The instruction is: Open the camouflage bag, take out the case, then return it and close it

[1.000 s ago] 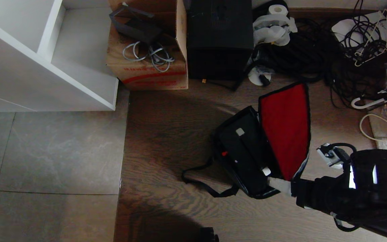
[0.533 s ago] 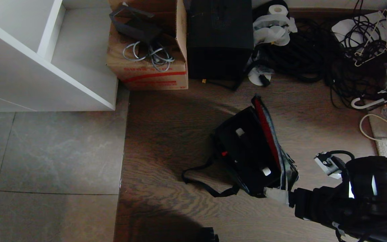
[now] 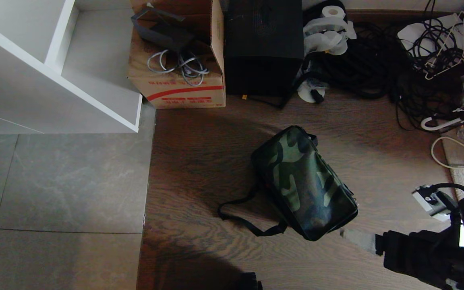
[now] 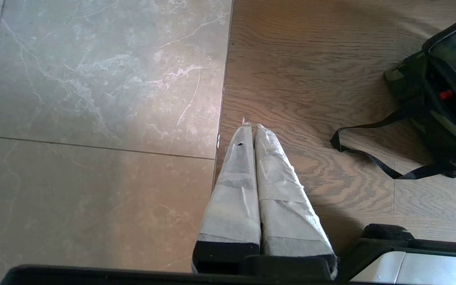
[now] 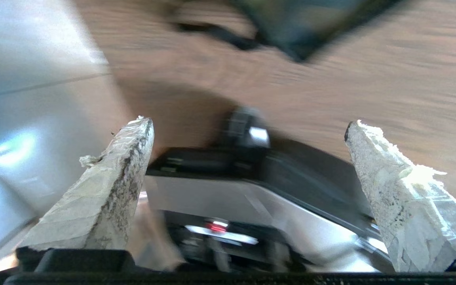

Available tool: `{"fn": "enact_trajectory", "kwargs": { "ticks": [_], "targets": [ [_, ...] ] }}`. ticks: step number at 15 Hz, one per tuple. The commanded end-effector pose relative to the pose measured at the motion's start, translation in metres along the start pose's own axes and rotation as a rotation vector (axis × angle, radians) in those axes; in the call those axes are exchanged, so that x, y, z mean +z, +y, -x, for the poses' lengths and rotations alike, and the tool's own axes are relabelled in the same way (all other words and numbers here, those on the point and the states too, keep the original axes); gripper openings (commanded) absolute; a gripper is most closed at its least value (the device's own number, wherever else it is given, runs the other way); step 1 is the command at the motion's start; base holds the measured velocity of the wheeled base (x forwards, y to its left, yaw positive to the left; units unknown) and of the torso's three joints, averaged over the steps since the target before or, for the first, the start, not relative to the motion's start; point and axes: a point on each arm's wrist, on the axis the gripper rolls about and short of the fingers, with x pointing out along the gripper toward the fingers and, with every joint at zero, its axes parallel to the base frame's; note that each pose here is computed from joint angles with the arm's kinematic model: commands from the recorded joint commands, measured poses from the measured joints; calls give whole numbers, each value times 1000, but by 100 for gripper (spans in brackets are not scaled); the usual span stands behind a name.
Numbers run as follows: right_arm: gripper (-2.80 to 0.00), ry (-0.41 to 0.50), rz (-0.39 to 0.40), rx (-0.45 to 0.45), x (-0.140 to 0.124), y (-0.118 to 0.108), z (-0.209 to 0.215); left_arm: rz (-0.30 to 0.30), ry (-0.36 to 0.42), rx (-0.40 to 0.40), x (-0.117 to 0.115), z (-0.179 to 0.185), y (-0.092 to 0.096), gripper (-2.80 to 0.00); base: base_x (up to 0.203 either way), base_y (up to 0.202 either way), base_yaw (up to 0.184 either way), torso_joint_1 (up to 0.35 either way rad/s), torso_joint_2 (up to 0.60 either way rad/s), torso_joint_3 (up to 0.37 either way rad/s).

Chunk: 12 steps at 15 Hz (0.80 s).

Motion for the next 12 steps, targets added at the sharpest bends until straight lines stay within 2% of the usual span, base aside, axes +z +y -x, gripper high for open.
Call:
{"fn": "enact_trajectory", "kwargs": {
  "ticks": [1,3,6,8,12],
  "targets": [
    [-280,-49,17,-55,-3,-9,31,1,10,1,-3,-1,0,-280,0,0,0,0,0,0],
    [-280,-41,79,-124,-7,-17,44,1,10,1,-3,-1,0,-280,0,0,0,0,0,0],
    [-280,-115,199,-182,-12,-35,72,1,10,1,-3,-1,0,-280,0,0,0,0,0,0],
    [-280,-150,256,-201,-27,-49,96,1,10,1,-3,-1,0,-280,0,0,0,0,0,0],
    [-280,-241,340,-332,-74,-72,121,1,10,1,-3,-1,0,-280,0,0,0,0,0,0]
  ]
}}
